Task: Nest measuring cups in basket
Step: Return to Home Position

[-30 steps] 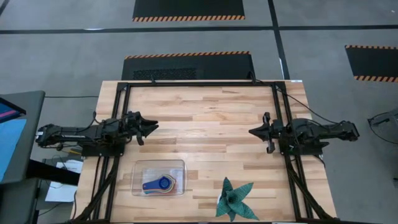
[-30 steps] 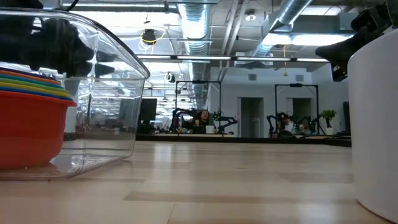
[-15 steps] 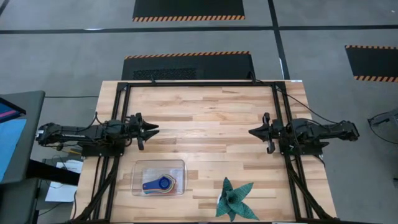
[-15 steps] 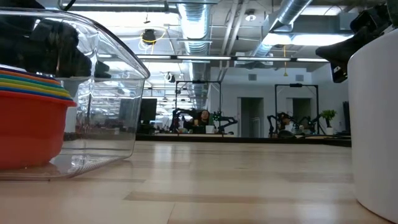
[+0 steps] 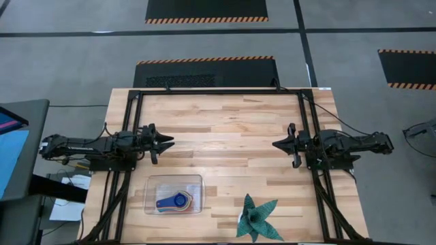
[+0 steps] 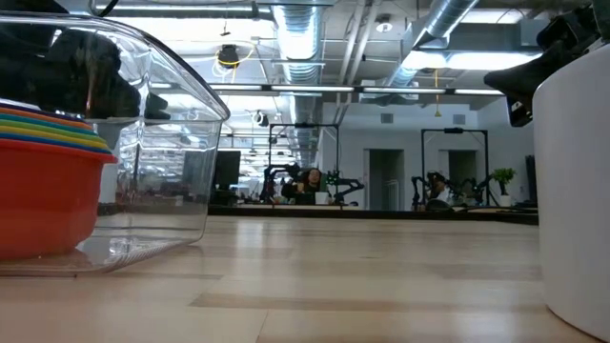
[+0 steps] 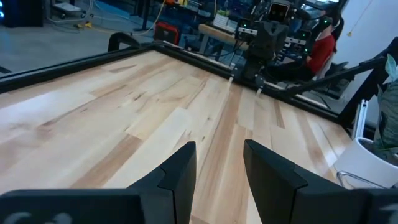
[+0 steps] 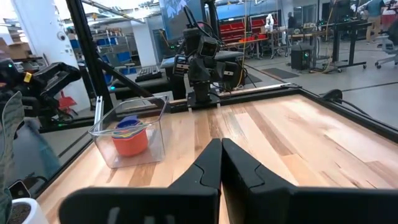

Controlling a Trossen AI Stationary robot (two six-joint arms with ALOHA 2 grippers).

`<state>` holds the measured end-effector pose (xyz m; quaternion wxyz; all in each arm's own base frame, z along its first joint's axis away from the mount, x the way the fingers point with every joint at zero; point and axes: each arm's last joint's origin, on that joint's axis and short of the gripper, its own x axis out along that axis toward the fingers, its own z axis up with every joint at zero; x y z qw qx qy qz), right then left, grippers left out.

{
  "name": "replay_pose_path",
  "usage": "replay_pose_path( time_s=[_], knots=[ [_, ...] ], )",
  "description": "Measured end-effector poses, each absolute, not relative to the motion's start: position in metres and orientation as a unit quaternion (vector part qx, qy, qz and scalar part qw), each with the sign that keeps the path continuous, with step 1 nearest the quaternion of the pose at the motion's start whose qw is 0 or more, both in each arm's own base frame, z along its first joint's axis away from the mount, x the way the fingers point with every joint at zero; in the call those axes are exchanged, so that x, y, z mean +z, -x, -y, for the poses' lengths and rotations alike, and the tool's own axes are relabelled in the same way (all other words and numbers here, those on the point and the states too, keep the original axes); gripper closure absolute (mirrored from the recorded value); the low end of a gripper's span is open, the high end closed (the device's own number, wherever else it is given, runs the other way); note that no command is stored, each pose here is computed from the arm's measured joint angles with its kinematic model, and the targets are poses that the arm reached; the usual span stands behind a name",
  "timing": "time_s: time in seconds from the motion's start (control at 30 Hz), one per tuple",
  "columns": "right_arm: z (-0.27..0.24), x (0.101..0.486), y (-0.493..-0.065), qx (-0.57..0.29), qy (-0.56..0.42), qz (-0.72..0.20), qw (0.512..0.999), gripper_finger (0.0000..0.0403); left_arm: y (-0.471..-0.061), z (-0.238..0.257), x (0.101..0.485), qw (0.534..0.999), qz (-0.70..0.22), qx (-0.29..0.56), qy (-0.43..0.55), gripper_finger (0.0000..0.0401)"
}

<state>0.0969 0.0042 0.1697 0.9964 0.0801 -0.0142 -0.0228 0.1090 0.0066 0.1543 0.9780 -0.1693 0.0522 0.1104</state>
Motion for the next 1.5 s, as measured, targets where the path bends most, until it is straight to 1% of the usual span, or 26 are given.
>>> replay_pose_path(
  time_s=[1.5],
  knots=[
    [-0.0042,0.1691,-0.0970,-0.023,-0.080,0.013,0.996,0.0377,-0.1090,-0.0066,0.1542,0.978,-0.052,0.111,0.171,0.0276]
  ],
)
